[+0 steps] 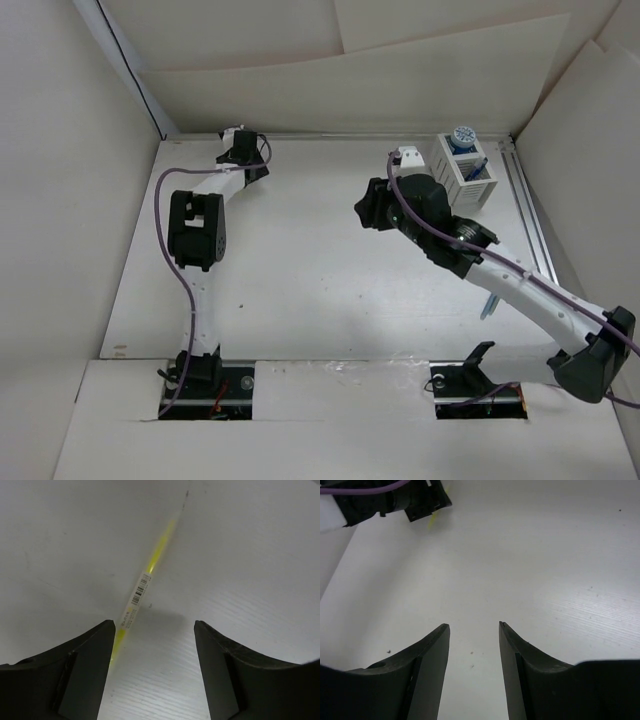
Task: Sort the stationery into containers
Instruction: Move the pen to the center of the board.
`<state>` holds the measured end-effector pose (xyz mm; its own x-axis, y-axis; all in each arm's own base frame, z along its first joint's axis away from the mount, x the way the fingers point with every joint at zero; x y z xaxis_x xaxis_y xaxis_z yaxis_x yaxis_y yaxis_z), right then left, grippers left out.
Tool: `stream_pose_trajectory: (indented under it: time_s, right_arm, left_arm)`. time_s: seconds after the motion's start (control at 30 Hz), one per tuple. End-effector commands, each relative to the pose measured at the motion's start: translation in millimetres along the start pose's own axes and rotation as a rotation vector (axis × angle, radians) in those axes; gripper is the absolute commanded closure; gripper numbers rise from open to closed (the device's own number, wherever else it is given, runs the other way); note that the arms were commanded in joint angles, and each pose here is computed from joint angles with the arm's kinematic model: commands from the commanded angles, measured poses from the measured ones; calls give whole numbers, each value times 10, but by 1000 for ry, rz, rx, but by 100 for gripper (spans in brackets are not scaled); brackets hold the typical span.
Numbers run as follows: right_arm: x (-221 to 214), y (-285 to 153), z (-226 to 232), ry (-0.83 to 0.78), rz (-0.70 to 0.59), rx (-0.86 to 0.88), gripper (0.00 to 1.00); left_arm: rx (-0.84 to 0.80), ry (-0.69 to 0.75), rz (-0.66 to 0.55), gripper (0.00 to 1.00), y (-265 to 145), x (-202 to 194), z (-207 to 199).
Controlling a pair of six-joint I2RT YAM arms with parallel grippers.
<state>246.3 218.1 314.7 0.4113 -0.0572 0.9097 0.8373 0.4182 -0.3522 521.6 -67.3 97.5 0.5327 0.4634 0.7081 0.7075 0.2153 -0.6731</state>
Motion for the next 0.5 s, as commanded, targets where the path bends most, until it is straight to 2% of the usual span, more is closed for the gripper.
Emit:
stream_pose_trajectory:
  time_s: [0.0,0.07,0.17,0.33,0.37,0.47]
  right_arm:
    - [257,-254,144,19,-125,90,50]
    - [297,-291,143,15,-145,96,50]
    - [359,-347,166,11,-166,103,50]
    - [445,-462,133,13,-201,92,50]
    - [431,-461,118,11,-194,81,50]
    - [508,-591,91,24,-233,82,50]
  left_arm:
    - [-34,73,109,39,-103,-51,-123]
    - [-17,98,137,47,-34,-121,-96]
    - [-4,105,156,48,-38,-132,-87]
    - [-8,102,186,64,-4,-159,-53]
    - [-4,105,193,71,3,-189,-35]
    - [15,111,205,81,-8,-210,-4]
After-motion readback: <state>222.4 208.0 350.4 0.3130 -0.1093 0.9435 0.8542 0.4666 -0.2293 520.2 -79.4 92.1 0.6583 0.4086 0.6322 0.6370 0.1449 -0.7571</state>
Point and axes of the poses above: each gripper's point midway between its finger pads, its own y axis out along the fingers, its own z axis along the line the jaws close on, x = y × z, the point moved 8 cm from there along -y, back along the fingers, and after that the axes turned 5 degrees about -y, right-handed, at the moved point
